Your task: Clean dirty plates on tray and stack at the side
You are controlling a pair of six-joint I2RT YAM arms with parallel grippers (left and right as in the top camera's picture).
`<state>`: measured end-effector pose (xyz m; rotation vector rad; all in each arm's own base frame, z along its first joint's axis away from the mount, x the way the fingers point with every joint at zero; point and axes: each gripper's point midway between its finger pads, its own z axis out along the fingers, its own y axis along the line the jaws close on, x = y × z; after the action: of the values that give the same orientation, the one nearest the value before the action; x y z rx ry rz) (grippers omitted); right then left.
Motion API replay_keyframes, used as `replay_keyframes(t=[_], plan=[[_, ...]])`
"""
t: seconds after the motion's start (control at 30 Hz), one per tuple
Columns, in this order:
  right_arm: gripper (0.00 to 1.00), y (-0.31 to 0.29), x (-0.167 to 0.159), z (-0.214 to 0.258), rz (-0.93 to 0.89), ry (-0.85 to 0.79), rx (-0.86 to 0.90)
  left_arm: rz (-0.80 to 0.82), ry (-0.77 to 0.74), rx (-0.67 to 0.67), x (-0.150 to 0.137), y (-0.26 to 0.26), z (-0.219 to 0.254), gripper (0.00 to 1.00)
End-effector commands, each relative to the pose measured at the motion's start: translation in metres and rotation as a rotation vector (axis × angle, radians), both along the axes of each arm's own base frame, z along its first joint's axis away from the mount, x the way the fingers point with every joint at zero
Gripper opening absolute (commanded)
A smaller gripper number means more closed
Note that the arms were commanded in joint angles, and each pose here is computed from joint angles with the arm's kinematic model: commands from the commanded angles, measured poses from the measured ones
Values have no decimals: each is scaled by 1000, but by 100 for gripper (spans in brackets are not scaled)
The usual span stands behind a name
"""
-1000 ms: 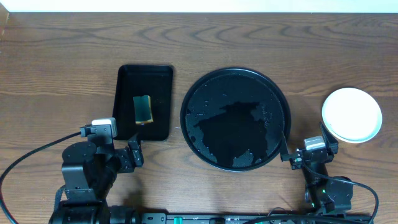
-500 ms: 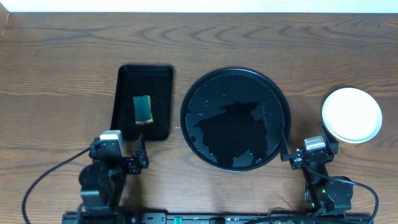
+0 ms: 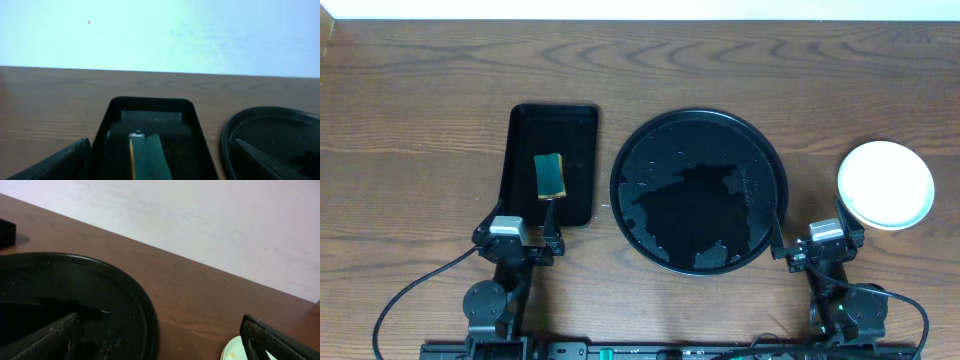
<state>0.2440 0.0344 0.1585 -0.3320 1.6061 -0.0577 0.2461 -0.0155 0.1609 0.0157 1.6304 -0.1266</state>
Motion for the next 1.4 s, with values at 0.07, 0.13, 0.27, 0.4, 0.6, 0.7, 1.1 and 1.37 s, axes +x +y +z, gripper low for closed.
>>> replay_keyframes(t=[0.07, 0.13, 0.27, 0.4, 0.6, 0.7, 1.1, 1.37], plan=[[99, 2, -1, -1, 7, -1, -12, -6, 79, 34, -3, -1, -21, 88], [99, 2, -1, -1, 7, -1, -12, -8, 79, 34, -3, -2, -21, 88], [99, 2, -1, -1, 7, -1, -12, -8, 79, 34, -3, -2, -21, 88], [99, 2, -1, -1, 7, -1, -12, -8, 81, 34, -2, -2, -21, 88], [99, 2, -1, -1, 7, -1, -12, -8, 81, 34, -2, -2, -21, 88], [99, 2, -1, -1, 7, -1, -12, -8, 81, 34, -2, -2, -21, 88], [99, 2, -1, -1, 7, -1, -12, -8, 81, 34, -2, -2, -21, 88], [99, 2, -1, -1, 7, -1, -12, -8, 81, 34, -2, -2, -21, 88]])
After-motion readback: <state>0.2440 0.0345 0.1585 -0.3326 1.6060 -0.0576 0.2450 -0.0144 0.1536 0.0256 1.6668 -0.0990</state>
